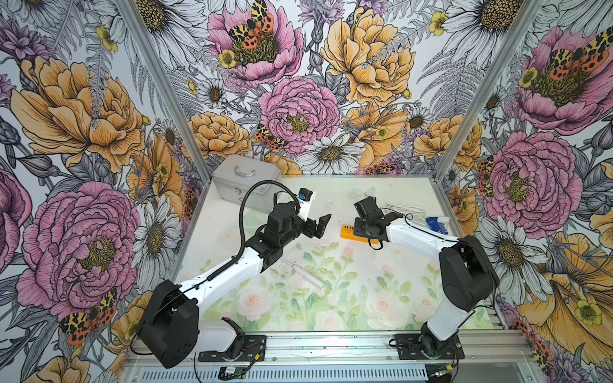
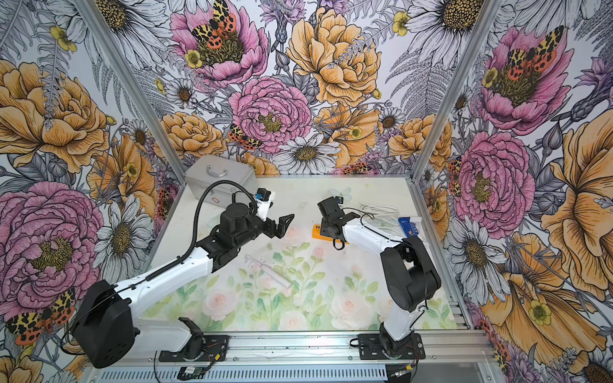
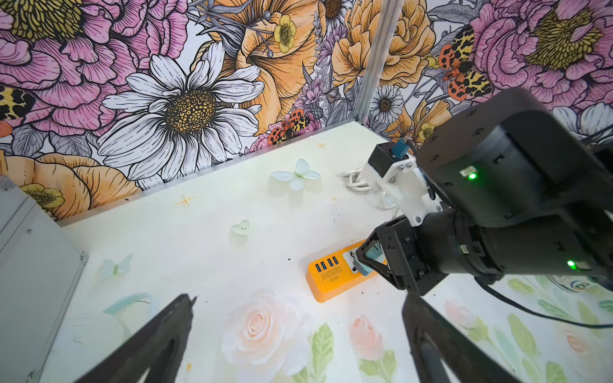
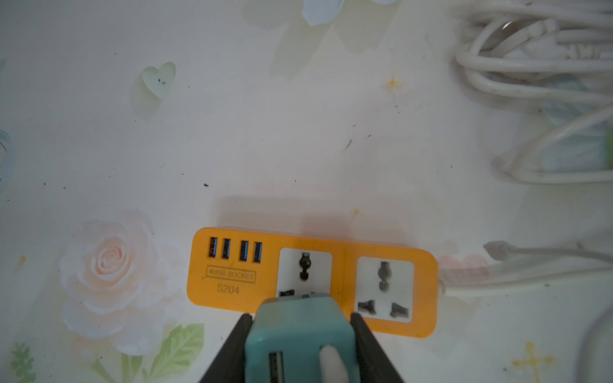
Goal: Charge the electric toothbrush
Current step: Insert the plug into the socket.
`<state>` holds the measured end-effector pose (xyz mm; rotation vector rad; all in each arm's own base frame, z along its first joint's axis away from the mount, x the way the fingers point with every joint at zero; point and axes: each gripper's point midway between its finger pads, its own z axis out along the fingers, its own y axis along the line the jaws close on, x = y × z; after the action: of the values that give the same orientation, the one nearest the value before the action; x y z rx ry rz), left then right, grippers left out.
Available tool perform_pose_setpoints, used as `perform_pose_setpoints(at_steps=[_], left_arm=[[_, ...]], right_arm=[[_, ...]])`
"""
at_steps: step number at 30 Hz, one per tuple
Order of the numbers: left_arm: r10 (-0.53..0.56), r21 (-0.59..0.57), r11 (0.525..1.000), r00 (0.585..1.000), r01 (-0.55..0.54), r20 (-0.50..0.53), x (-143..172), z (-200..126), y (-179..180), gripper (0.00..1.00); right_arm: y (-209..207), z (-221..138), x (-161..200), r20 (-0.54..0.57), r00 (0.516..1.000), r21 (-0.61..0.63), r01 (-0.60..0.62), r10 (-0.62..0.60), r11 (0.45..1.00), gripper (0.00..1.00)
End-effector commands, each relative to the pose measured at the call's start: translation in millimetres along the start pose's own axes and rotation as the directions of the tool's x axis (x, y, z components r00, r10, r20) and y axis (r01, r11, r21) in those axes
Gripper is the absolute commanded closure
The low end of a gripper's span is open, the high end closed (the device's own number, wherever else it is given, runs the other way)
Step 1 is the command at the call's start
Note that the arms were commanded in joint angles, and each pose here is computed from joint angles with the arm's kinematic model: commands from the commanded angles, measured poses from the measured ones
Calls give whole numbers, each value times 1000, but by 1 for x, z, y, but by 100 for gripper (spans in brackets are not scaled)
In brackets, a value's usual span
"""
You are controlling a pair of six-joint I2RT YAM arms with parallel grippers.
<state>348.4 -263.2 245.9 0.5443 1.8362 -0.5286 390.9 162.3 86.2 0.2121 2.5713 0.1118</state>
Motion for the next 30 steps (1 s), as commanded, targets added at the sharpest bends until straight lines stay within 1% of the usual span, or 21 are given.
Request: perform_pose_setpoints(at_steps=[1, 4, 8, 15, 23, 30], left_arm=[[-5, -12, 1000, 1000, 6, 28, -5, -3, 4, 1], [-3, -13, 1000, 999, 3, 32, -6, -4, 5, 1], [-4, -16, 1000, 1000, 5, 28, -4, -2, 7, 1], [-6, -18, 1000, 1000, 6, 24, -2, -1, 10, 1], [-9, -17, 1000, 1000, 10, 20, -1, 2, 12, 1], [-10, -15, 1000, 1000, 10, 20, -1, 4, 12, 1]], right_arm=[[4, 2, -10, 31, 999, 10, -13, 12, 1000, 93], [4, 1, -13, 39, 999, 15, -8, 7, 1000, 93], [5, 6, -8, 19, 1000, 9, -3, 3, 1000, 93], [-11, 9, 5, -7, 1000, 72, -2, 2, 997, 93], [-19, 3, 10, -18, 1000, 89, 1, 0, 996, 92], [-21, 8, 14, -32, 999, 109, -15, 18, 994, 93]])
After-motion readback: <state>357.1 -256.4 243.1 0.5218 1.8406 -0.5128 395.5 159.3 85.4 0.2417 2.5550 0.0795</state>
